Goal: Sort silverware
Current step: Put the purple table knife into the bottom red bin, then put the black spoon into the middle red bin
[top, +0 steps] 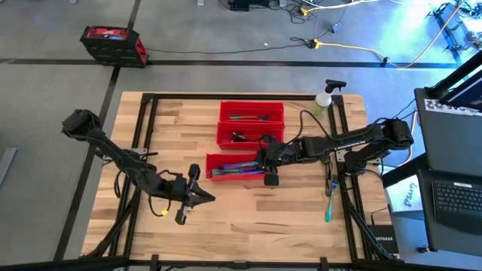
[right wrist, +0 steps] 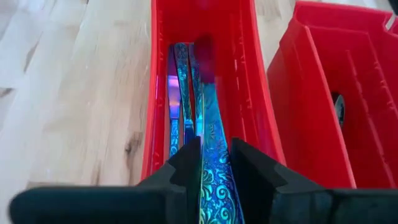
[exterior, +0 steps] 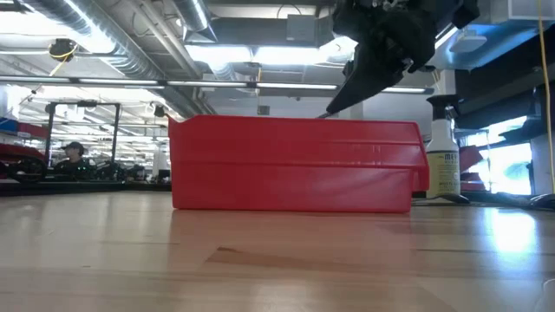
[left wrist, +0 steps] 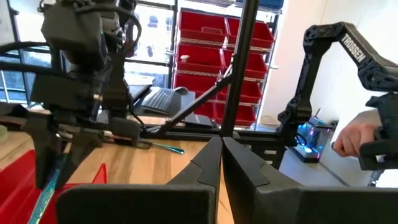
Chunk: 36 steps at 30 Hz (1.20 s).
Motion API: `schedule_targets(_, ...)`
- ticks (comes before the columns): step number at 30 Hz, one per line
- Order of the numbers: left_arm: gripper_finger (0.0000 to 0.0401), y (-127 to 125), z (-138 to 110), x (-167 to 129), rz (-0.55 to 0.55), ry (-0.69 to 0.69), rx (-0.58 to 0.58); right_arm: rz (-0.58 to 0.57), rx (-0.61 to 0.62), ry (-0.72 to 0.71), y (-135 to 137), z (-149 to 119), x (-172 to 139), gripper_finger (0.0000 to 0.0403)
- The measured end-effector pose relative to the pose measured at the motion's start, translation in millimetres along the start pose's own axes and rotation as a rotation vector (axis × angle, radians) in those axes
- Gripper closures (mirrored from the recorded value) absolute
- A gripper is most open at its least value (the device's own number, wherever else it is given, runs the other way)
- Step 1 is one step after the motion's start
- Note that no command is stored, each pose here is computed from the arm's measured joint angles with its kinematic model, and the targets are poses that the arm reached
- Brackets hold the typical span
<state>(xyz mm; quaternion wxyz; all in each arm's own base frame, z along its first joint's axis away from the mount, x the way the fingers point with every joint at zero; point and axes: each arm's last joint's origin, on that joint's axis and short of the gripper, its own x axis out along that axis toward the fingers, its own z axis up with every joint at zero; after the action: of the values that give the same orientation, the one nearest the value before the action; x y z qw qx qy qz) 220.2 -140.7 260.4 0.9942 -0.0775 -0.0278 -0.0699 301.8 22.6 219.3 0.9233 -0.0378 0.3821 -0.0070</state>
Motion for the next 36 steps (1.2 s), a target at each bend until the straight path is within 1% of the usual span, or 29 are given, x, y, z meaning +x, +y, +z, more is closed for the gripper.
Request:
schedule_targets(4,0.0401,0,-1,0,0.001,0.01,0.01,0.009,0.027,0.0,0,0,0,0.0278)
schedule_targets(8,0.0401,2,0,1,0.007,0.005,0.013,0.052,0.069,-0.005,1,1,-3,0.0236)
schedule_targets(12,0.0401,1,-1,1,0.005,0.008,0.023,0.091,0.082,-0.028,7,11,-15,0.0213)
schedule_targets(14,0.0401,1,-2,1,-0.003,0.018,0.042,0.083,0.055,-0.01,12,17,-24,0.0206)
schedule_targets(15,0.0401,1,-2,1,-0.003,0.024,0.056,0.06,0.046,0.005,13,20,-29,0.0204)
schedule_targets(19,0.0401,1,-4,1,-0.002,0.037,0.061,-0.069,0.036,0.121,15,28,-51,0.0201)
schedule_targets(22,0.0401,2,-7,0,0.001,0.067,0.105,-0.176,0.08,0.214,11,31,-68,0.0201)
schedule_targets(27,0.0401,7,-9,2,0.021,0.097,0.162,-0.292,0.042,0.39,3,21,-81,0.0201)
schedule_targets(31,0.0401,13,-12,4,0.045,0.124,0.241,-0.338,0.047,0.581,-16,4,-96,0.0201)
schedule_targets(32,0.0401,14,-12,5,0.049,0.133,0.258,-0.345,0.049,0.611,-21,2,-99,0.0201)
schedule_targets(34,0.0401,17,-14,5,0.057,0.155,0.289,-0.325,0.045,0.63,-33,1,-101,0.0201)
schedule_targets(36,0.0401,20,-15,6,0.067,0.172,0.321,-0.267,0.041,0.649,-45,-1,-102,0.0201)
